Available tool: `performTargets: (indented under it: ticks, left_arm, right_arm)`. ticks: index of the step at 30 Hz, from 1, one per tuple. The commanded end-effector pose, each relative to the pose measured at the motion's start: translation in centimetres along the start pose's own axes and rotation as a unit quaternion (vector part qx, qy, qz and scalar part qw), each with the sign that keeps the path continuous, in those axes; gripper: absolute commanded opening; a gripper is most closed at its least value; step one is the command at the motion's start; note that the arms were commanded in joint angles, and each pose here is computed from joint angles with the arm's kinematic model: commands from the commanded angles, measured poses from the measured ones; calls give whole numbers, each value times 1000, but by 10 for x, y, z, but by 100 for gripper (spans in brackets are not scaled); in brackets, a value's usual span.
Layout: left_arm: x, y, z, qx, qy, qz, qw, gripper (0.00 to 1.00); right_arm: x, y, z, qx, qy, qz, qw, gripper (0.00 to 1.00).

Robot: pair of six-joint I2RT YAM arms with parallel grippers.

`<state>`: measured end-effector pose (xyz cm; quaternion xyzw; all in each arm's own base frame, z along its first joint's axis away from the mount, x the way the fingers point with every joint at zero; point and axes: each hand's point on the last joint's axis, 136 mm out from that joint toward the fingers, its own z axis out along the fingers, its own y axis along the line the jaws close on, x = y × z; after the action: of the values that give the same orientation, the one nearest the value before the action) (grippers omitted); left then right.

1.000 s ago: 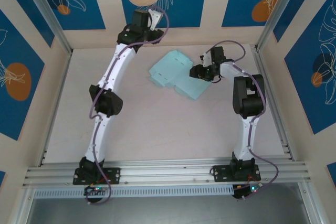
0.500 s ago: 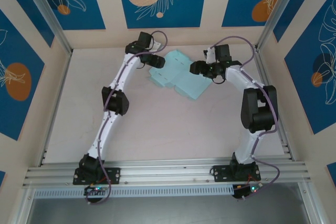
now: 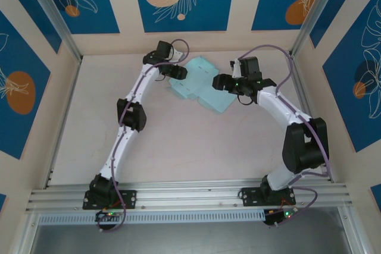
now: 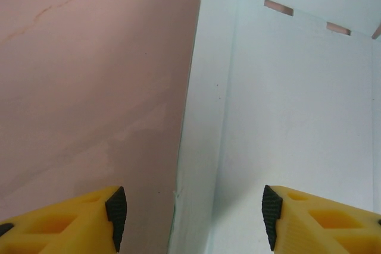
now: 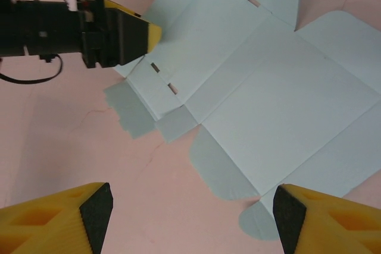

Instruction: Fold the paper box

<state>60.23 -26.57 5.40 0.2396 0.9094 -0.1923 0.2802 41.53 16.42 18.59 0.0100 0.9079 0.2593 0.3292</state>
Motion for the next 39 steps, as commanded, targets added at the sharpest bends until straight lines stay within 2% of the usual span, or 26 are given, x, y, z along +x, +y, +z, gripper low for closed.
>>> performTargets:
  ticks: [1, 2, 4, 9, 11, 14, 19, 24, 29, 33, 37, 39]
  left_arm:
    - [3, 5, 2, 12, 0, -11, 1000, 59]
    - [4, 2, 1, 20, 3, -12, 1000, 56]
    - [8, -5, 1, 35, 10, -14, 999, 43]
    - [17, -26, 5, 46, 33, 12, 998, 0]
    - [15, -32, -9, 49, 39, 30, 998, 0]
    - [15, -46, -50, 61, 60, 79, 993, 0]
    - [30, -74, -129, 87, 117, 167, 975, 0]
    - [37, -94, -174, 94, 133, 232, 959, 0]
    - [50, -101, -191, 46, 75, 286, 954, 0]
    - [77, -107, -201, 7, 50, 300, 953, 0]
    - [109, -130, -197, 7, 13, 283, 959, 0]
    - [133, -145, -192, 7, -8, 291, 957, 0]
  right_arm:
    - [-1, 5, -18, 24, -23, 11, 999, 74]
    - [-1, 7, -21, 24, -25, 11, 999, 74]
    - [-1, 12, -28, 27, -28, 5, 999, 75]
    - [9, 20, -45, 27, -35, -6, 999, 78]
    - [16, 24, -52, 18, -40, -12, 999, 80]
    - [23, 36, -65, -4, -51, -21, 998, 84]
    - [40, 46, -80, -13, -50, -15, 999, 85]
    - [65, 43, -86, 3, -49, -6, 999, 86]
    - [77, 31, -96, 16, -67, 6, 998, 87]
    - [84, 22, -94, 28, -64, 1, 998, 88]
    - [91, 25, -87, 7, -61, -16, 998, 87]
    - [96, 26, -84, -6, -53, -22, 998, 86]
